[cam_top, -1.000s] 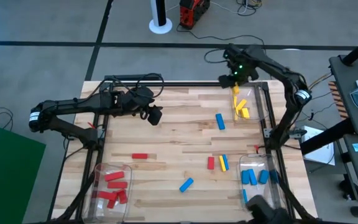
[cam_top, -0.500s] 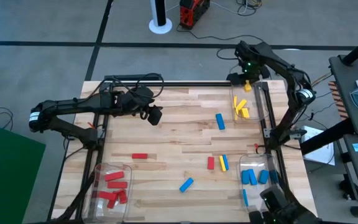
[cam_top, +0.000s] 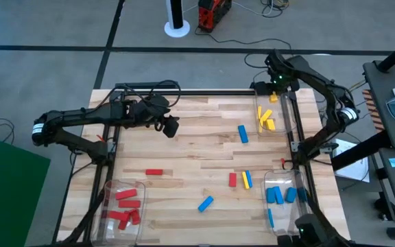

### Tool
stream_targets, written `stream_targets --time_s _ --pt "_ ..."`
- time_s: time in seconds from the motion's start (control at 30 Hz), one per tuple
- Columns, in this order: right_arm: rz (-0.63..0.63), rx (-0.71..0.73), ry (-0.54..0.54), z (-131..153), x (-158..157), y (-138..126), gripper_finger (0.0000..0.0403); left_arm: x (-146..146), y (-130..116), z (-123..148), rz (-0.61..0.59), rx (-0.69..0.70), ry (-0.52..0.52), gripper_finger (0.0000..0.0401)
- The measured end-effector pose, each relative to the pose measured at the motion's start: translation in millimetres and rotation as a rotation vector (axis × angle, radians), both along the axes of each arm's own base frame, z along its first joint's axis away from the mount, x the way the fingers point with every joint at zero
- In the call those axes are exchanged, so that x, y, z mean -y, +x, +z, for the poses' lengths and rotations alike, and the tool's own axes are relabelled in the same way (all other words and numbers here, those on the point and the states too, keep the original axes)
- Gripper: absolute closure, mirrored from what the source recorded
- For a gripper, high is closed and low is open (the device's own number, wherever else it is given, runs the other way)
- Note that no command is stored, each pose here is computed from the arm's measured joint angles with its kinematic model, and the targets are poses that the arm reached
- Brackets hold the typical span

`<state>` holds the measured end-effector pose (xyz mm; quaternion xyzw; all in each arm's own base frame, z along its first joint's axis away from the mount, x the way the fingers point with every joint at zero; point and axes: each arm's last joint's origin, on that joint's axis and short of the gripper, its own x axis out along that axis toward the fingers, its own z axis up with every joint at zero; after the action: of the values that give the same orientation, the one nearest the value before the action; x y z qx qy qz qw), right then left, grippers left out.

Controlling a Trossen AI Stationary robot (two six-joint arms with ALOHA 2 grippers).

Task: Sort blocks
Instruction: Put the yellow block into the top right transparent bin, then put the blue block into the bottom right transparent bin

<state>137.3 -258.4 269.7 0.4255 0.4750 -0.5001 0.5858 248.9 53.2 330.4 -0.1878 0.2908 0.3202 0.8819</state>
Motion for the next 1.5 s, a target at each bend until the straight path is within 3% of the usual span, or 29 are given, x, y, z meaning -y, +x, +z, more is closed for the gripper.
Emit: stream_targets --time_s 0.43,0.73,0.9,1.1,1.5 --pt "-0.014 0.004 0.003 -0.1 1.0 0.6 0.0246 -3.6 -0.4 0.4 0.013 0.004 0.003 0.0170" --pt "-0.013 0.003 0.005 1.8 0.4 0.4 0.0291 -3.5 -0.5 0.3 0.012 0.003 0.002 0.0170" --pt "0.008 0.049 -0.079 28.4 -7.7 2.7 0.0320 -2.1 0.1 -0.1 -0.029 0.009 -0.034 0.0170" --pt "0.105 0.151 -0.216 70.4 -42.4 18.9 0.0354 -0.8 0.6 -0.4 -0.067 0.014 -0.068 0.0170" --pt "0.526 0.441 -0.420 118.3 -151.1 74.8 0.0392 4.5 2.1 -1.0 -0.200 0.037 -0.194 0.0170"
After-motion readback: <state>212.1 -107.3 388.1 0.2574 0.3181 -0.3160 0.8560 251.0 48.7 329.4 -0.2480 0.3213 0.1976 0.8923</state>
